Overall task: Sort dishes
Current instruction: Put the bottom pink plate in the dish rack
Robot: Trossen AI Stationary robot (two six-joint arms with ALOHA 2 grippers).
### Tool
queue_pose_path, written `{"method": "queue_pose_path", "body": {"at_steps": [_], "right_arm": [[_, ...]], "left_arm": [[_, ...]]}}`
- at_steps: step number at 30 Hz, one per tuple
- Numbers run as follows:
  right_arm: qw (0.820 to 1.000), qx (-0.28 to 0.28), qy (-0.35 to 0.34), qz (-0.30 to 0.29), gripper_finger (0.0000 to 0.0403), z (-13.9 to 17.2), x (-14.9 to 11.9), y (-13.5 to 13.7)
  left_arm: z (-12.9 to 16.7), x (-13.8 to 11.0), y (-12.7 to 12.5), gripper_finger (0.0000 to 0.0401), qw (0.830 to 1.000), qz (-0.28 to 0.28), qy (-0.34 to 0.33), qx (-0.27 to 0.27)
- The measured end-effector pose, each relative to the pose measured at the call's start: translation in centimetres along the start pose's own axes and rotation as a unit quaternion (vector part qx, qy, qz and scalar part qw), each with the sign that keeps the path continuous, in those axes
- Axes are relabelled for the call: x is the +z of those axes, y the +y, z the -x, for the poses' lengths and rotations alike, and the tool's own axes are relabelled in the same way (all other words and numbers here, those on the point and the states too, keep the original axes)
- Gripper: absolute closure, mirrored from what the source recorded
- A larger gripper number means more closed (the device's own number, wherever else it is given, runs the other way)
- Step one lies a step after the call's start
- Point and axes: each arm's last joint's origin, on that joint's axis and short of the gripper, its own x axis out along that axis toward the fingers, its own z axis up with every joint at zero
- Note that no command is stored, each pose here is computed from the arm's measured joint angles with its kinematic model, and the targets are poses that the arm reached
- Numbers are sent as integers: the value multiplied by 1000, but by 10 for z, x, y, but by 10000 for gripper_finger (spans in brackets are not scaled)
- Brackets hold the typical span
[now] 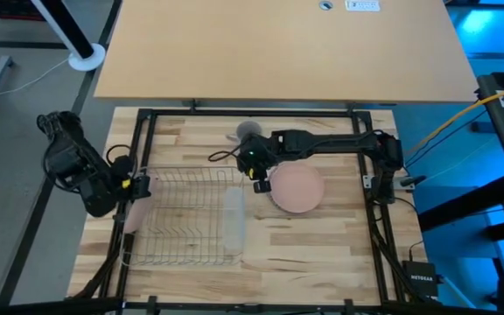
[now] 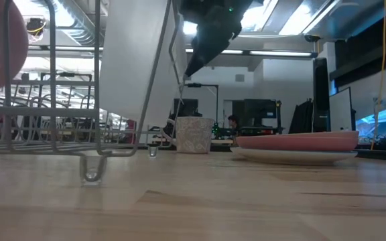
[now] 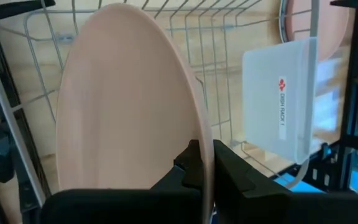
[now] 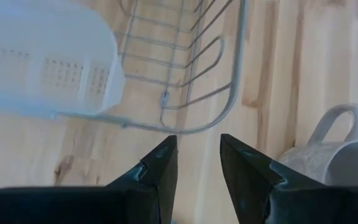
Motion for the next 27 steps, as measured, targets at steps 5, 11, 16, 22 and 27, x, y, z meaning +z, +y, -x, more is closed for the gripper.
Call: {"method": "queue_pose_path", "body": {"at_steps": [5, 11, 16, 22, 27], "right_arm": [[1000, 4, 3, 0, 276, -4, -1, 0], [1000, 4, 2, 0, 276, -4, 0, 0], [1000, 4, 4, 0, 276, -3, -1, 0], [1000, 5, 5, 0, 276, -3, -1, 0], [1000, 5, 7, 0, 276, -3, -1, 0]], "left_arm": [[0, -2, -4, 399, 1000, 14, 8, -22], [-1, -5, -8, 399, 999, 20, 10, -40], [-5, -11, -11, 399, 999, 14, 4, -32], [-11, -18, -15, 399, 1000, 6, -6, -20], [-19, -26, -19, 399, 1000, -1, -20, -11]]}}
